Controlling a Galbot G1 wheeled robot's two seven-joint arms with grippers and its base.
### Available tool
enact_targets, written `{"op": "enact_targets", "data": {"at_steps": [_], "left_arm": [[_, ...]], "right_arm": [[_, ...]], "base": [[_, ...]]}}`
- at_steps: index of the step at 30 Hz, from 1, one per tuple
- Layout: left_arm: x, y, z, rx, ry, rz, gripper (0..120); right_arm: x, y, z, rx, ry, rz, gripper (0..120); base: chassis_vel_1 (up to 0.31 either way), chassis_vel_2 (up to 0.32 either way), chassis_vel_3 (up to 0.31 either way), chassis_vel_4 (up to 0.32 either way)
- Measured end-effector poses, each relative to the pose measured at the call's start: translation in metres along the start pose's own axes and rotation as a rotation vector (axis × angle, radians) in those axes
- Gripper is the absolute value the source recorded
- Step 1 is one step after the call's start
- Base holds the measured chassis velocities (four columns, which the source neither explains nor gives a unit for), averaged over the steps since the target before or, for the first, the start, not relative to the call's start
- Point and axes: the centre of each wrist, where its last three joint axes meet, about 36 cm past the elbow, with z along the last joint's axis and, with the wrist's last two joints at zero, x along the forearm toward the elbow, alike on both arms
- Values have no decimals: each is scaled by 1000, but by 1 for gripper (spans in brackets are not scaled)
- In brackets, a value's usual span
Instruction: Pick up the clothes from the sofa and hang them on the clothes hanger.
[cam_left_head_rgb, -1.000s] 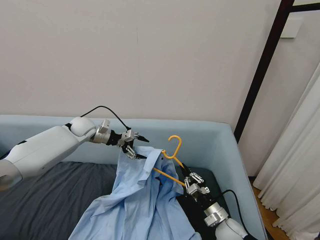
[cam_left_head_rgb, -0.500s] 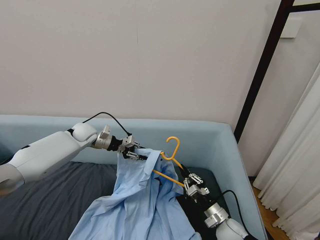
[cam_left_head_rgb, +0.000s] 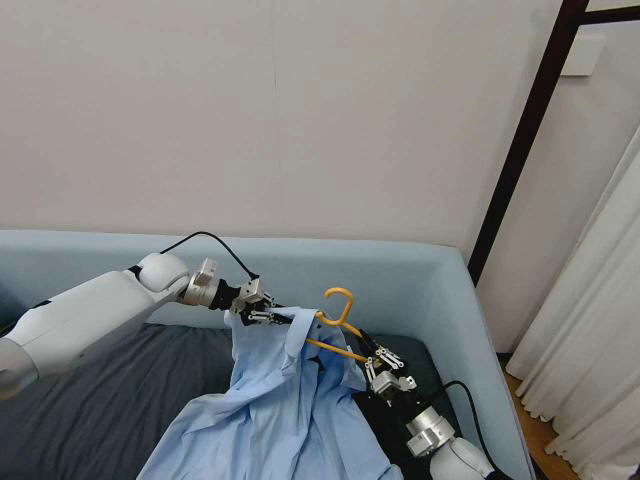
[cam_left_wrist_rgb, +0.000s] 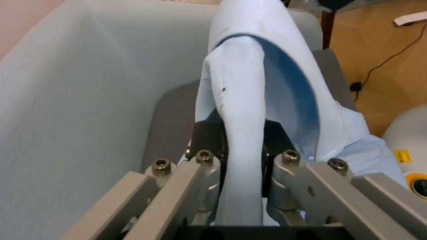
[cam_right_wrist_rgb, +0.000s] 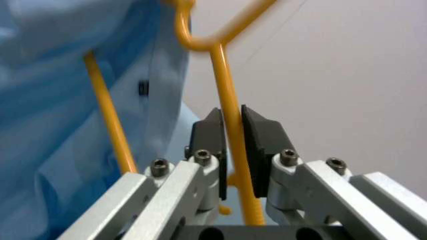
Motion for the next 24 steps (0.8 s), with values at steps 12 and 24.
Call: {"op": "enact_targets", "data": {"at_steps": [12, 24], "left_arm": [[7, -10, 13, 27, -33, -82, 8], [6, -15, 6, 36, -78, -94, 8]], "right_arm": [[38, -5, -29, -181, 70, 4, 57], [63, 37, 11, -393, 326, -103, 95]], "base": [[0, 0, 0, 0], [0, 0, 0, 0]]}}
